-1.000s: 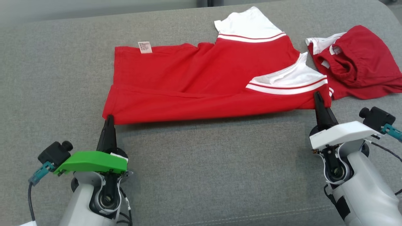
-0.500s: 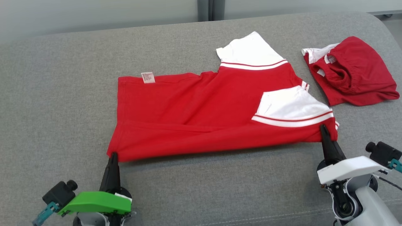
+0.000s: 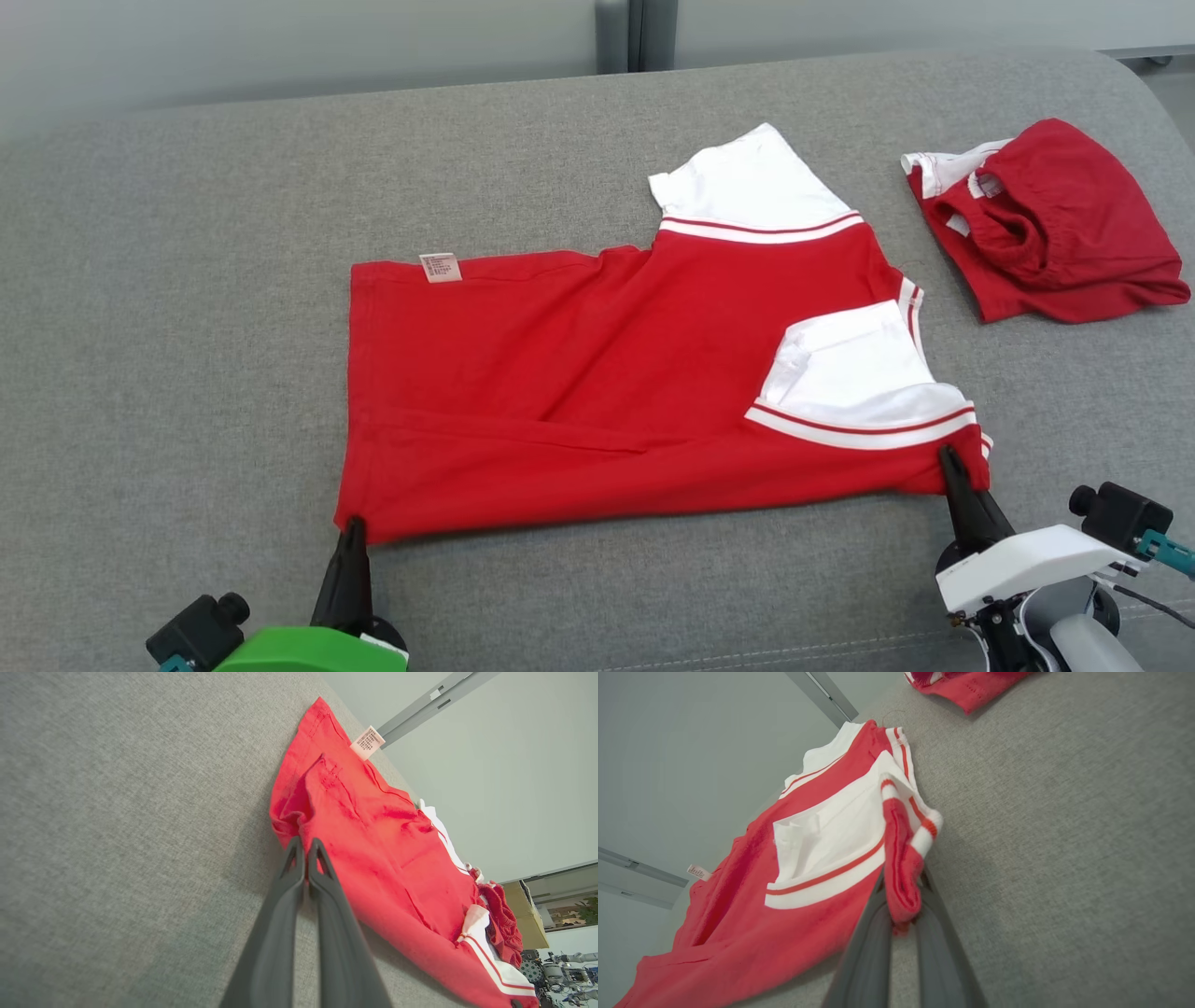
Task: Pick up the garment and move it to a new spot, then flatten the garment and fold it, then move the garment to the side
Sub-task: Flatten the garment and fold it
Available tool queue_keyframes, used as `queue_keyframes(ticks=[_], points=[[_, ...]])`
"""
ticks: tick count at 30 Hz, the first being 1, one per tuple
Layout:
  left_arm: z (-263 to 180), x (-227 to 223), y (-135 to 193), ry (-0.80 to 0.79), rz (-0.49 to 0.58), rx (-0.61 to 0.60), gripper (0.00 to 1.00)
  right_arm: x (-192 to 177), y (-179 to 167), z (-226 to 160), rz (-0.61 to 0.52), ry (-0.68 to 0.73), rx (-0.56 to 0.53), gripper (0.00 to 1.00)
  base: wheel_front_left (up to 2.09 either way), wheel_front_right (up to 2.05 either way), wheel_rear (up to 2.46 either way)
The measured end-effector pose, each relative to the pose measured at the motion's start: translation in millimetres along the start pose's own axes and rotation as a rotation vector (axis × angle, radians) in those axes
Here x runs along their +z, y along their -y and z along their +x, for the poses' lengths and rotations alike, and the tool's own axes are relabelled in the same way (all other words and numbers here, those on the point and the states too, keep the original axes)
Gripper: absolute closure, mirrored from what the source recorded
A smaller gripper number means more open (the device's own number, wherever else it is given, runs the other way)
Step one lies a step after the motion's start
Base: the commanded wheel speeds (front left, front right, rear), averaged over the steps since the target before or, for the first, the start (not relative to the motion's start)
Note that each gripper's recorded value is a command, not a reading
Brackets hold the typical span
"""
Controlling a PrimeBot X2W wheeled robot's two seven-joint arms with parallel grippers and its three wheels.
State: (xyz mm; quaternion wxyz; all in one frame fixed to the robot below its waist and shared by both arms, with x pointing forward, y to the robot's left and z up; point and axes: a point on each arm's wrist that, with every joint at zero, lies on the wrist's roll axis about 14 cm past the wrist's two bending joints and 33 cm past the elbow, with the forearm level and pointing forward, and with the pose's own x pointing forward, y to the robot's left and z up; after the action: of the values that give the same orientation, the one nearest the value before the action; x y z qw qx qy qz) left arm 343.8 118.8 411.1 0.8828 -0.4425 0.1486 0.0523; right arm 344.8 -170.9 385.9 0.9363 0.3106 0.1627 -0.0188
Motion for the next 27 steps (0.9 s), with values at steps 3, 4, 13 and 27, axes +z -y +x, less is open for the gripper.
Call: queue_keyframes(ticks=[3,4,13,27], points=[[-1.8,-0.8,-1.1,-0.002,0.019,0.005,0.63,-3.3,2.0,-0.9,0.001,-0.01,-0.007,0.54,0.0,0.0,0.0],[-1.8,-0.1,-0.5,0.001,0.024,0.004,0.51,-4.1,3.2,-1.3,0.001,-0.013,-0.012,0.29,0.0,0.0,0.0],[-3.1,19.4,-9.1,0.045,0.083,0.025,0.0,-7.5,30.9,-16.1,-0.03,-0.038,-0.081,0.0,0.0,0.0,0.0],[44.0,59.4,64.4,0.088,0.452,-0.253,0.0,91.0,-6.6,35.4,-0.355,0.095,0.103,0.0,0.0,0.0,0.0]])
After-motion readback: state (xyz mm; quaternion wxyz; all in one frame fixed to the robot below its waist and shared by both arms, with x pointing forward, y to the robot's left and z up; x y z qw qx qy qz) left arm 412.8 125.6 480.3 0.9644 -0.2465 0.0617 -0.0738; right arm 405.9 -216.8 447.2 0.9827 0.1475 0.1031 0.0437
